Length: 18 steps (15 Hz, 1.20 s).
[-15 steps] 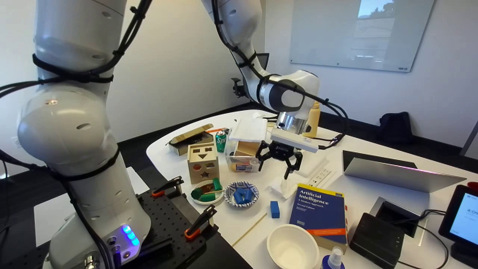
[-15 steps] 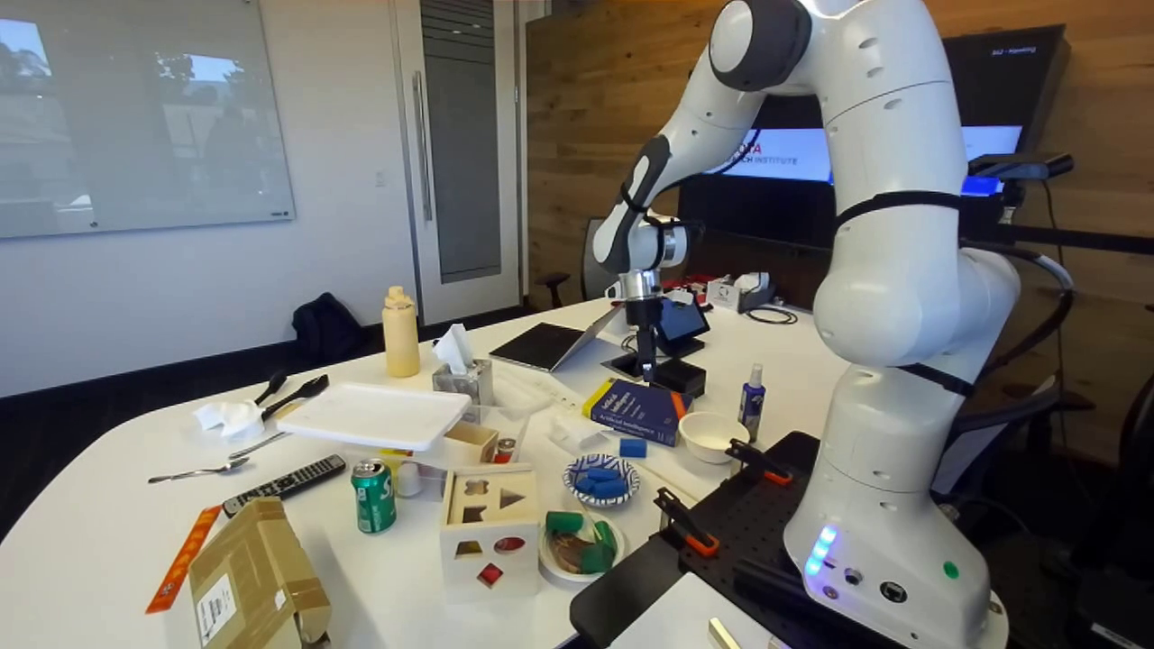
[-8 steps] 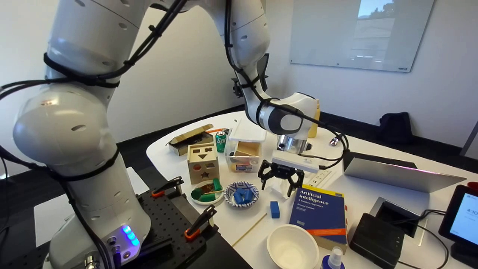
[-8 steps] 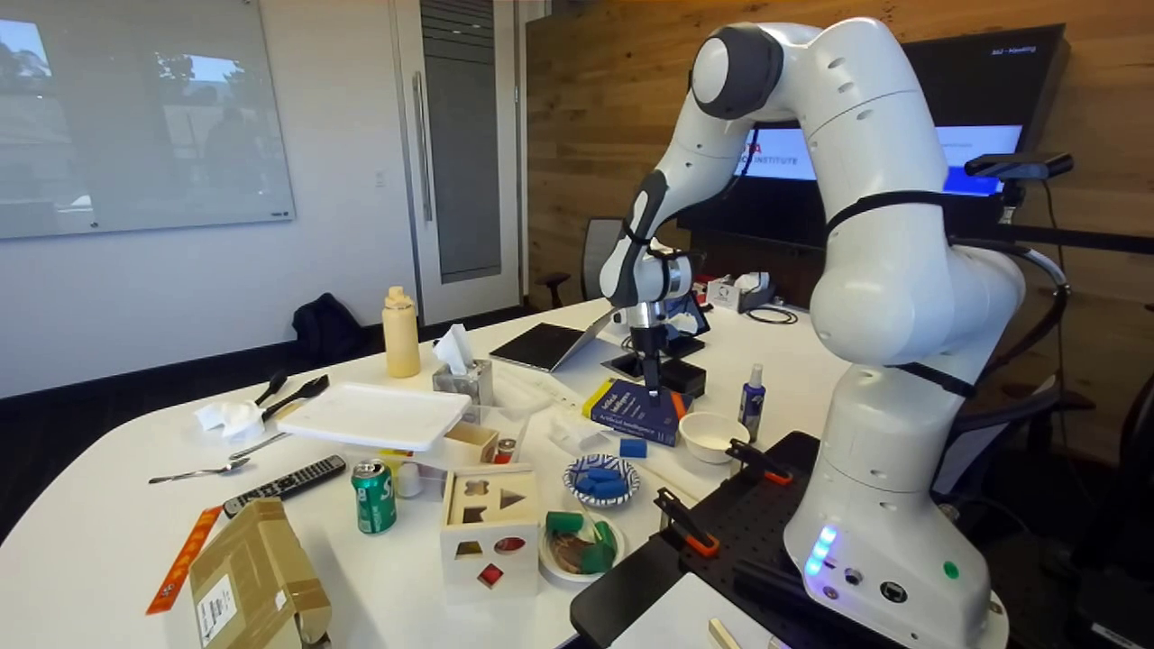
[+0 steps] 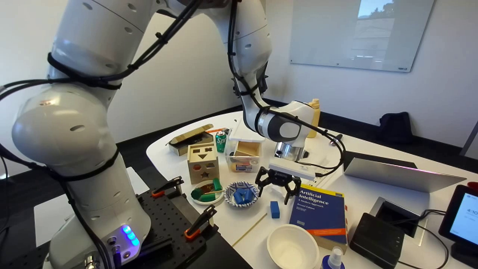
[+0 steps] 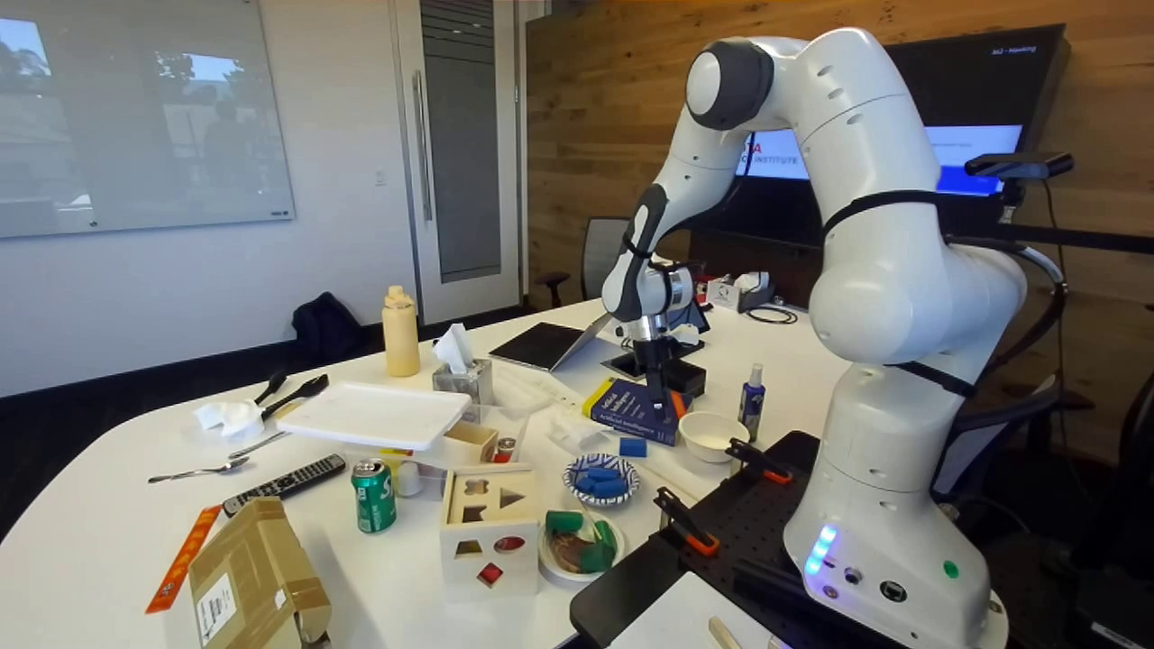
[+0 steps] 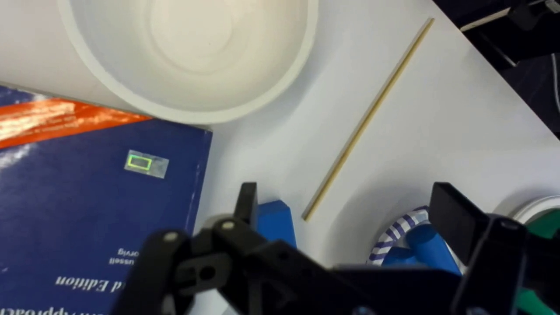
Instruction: Place the blue block on the table upright.
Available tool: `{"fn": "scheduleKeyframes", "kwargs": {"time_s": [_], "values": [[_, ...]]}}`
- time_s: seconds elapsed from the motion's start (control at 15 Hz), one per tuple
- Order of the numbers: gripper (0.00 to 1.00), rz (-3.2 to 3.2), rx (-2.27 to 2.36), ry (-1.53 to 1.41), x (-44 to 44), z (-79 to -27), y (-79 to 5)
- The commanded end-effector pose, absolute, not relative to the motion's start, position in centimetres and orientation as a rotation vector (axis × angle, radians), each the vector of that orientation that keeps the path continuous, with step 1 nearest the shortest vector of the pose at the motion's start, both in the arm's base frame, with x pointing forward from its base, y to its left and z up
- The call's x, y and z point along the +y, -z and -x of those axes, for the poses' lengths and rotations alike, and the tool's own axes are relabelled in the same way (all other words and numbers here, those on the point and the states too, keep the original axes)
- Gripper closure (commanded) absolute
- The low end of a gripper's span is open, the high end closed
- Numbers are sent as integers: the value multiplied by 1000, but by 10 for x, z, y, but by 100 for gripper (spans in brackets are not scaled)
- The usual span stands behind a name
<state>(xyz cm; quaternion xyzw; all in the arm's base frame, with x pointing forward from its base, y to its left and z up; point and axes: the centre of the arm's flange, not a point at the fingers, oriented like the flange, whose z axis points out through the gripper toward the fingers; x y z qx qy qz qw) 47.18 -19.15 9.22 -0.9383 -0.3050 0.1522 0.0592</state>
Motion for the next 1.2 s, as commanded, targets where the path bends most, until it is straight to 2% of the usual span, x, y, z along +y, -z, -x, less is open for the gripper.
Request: {"fn": "scheduleKeyframes", "kwargs": {"time_s": [0.0, 0.53, 1.13], "values": [[0, 2847, -922, -468, -189, -470, -90], [0, 2872, -1015, -530, -163, -474, -40], [0, 2934, -1071, -436, -160, -490, -14]]}}
